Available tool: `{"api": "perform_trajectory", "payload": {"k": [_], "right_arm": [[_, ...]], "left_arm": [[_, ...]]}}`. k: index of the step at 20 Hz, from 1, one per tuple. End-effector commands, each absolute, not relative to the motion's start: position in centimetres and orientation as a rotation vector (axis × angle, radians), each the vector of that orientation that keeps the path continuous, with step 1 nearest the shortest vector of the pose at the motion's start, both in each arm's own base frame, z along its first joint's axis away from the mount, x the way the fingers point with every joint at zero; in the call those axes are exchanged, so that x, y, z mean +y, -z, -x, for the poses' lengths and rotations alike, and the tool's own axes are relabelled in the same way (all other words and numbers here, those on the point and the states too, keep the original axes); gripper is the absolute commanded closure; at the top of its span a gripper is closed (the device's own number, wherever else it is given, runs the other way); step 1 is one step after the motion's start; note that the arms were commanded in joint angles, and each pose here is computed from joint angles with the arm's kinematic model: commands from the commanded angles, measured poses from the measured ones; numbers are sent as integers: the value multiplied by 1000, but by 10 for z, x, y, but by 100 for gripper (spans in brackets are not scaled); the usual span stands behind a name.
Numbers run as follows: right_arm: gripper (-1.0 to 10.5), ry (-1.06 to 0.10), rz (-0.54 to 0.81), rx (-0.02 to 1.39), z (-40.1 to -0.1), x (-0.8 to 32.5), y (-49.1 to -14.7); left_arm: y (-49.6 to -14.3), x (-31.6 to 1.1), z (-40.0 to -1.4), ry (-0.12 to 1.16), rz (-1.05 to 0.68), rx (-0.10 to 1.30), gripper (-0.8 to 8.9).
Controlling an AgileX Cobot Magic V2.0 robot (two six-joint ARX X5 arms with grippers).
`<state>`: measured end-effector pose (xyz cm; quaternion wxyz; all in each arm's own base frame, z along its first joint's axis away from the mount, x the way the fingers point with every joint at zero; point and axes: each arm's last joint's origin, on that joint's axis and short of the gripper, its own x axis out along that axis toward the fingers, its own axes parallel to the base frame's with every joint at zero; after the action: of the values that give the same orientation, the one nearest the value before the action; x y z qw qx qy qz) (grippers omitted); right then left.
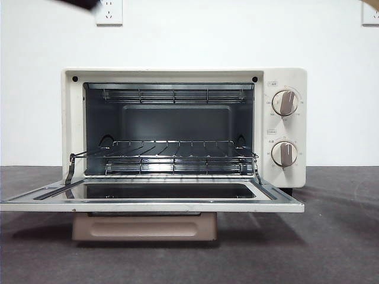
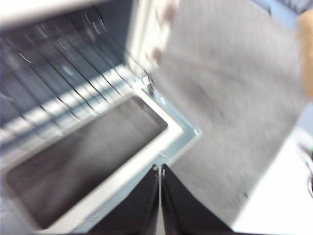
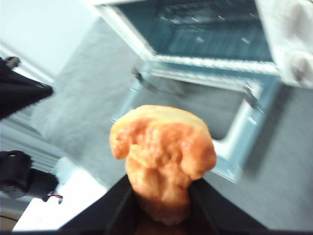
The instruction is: The left arm flap open the oven, the right arm pick bread and place it into oven, the left arm flap close the oven
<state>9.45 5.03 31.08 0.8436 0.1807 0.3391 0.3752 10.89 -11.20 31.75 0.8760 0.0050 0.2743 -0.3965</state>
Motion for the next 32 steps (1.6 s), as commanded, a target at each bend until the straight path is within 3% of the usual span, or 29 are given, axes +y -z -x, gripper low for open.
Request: {"api": "perform_trajectory", "payload": {"k": [1, 8, 17, 23, 32], "right_arm": [[844, -841, -389, 693, -105, 61, -318], [850, -852, -377, 671, -141, 112, -312], [851, -769, -436, 631, -181, 175, -285], [851, -701, -451, 658, -205, 196, -256], [852, -577, -527, 550, -229, 213, -235]], "left_arm": [[-334, -98, -95, 792, 11, 517, 805], [-354, -63, -61, 786, 83, 390, 805], [-354, -43, -44, 725, 80, 369, 805], [-354, -42, -43, 726, 82, 365, 805], [-354, -42, -43, 726, 81, 366, 805]]}}
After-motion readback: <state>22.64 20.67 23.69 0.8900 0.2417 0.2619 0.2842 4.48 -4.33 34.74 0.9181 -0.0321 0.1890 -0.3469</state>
